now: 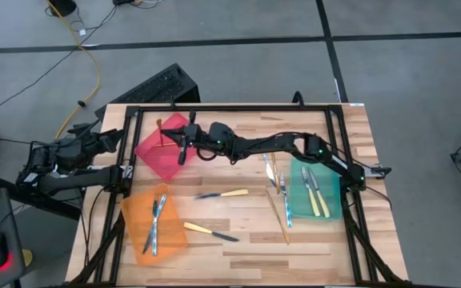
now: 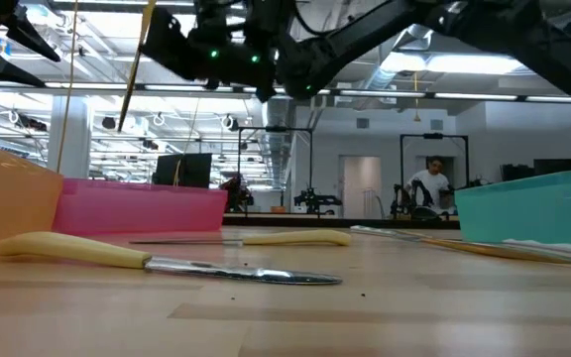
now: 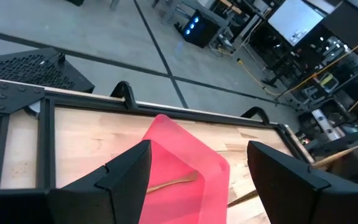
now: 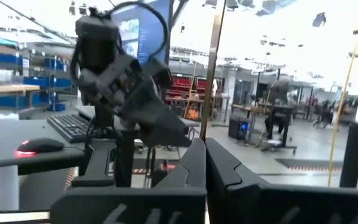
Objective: Sort silverware by color (type)
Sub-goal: Put the bottom left gold knife into the red bin
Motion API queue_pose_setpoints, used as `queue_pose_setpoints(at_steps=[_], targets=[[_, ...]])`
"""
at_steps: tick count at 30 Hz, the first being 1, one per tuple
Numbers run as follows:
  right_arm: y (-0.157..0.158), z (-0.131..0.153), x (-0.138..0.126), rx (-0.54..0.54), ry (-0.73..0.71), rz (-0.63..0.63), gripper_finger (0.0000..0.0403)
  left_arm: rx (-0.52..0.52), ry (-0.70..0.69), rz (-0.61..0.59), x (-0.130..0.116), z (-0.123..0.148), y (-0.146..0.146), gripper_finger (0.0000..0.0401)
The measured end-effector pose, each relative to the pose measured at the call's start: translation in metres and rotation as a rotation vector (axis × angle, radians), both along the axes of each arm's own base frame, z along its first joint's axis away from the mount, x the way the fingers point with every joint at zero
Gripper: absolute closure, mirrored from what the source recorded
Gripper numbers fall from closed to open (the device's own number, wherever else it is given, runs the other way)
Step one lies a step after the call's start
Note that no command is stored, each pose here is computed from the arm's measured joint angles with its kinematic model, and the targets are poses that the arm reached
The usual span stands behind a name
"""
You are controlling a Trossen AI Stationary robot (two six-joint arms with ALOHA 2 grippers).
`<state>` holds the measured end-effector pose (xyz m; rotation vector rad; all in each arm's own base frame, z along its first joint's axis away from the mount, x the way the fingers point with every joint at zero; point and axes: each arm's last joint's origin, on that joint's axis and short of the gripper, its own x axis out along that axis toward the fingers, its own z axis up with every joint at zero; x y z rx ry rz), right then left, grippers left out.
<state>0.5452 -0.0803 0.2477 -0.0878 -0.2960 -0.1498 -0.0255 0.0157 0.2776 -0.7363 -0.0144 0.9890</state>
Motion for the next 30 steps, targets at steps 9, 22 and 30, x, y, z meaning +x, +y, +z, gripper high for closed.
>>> queue_pose_setpoints(at_steps=[9,22,30], targets=[[-0.005,-0.022,0.012,0.022,0.098,0.020,0.0396,-0.006,-0.001,-0.011,0.000,0.000,0.000,0.0154],[-0.010,-0.046,0.013,-0.108,0.347,-0.012,0.0396,-0.012,-0.007,-0.011,0.000,0.000,0.000,0.0154],[-0.004,-0.053,0.013,-0.250,0.438,-0.011,0.0396,-0.015,-0.013,-0.004,0.000,0.000,0.000,0.0154]])
